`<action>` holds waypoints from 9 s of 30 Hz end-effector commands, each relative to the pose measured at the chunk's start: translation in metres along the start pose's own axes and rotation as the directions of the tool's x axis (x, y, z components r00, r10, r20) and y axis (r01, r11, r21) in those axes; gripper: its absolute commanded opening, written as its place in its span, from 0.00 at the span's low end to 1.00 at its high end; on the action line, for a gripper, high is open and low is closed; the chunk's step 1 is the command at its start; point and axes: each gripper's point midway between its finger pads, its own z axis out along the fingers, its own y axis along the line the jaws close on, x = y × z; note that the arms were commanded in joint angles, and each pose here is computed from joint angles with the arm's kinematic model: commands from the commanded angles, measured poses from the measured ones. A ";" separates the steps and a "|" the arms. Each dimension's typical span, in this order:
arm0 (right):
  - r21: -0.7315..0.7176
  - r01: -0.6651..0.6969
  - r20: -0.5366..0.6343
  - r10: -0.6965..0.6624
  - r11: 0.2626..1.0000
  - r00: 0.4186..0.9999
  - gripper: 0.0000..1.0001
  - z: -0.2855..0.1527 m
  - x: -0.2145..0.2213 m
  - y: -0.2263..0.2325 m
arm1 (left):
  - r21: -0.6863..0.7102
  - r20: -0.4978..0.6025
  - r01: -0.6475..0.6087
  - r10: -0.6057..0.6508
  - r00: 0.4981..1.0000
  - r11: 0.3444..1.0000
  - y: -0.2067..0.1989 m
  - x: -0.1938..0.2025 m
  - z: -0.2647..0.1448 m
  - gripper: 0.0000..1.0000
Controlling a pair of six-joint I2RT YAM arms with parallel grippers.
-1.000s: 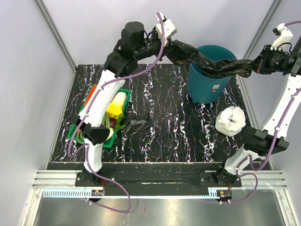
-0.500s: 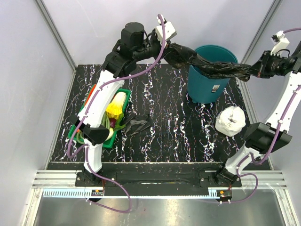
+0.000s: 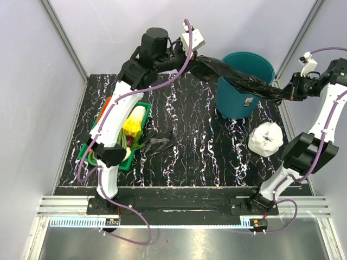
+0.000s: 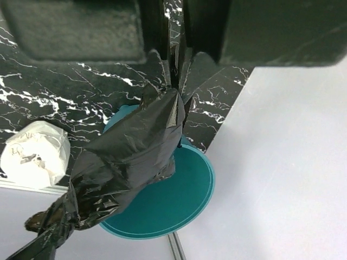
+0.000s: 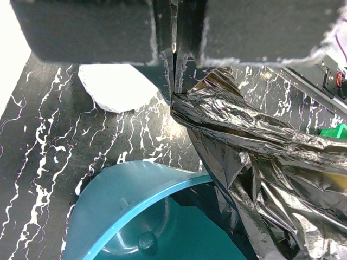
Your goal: Put the trash bags into the trash bin
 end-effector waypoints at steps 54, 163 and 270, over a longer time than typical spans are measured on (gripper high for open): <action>0.128 0.488 0.134 -0.502 0.864 0.854 0.91 -0.037 -0.023 0.096 | -0.010 0.098 0.062 -0.061 0.993 0.998 -0.040 -0.039 0.023 0.00; 0.738 0.537 -0.158 -0.670 0.407 0.725 0.00 0.125 -0.210 -0.039 | -0.133 0.018 -0.101 0.105 0.994 0.986 0.016 0.080 0.137 0.00; 0.194 0.552 0.176 -0.582 0.811 0.794 0.00 -0.027 -0.113 0.176 | 0.052 0.527 -0.737 0.608 0.593 0.674 -0.127 0.019 0.197 0.64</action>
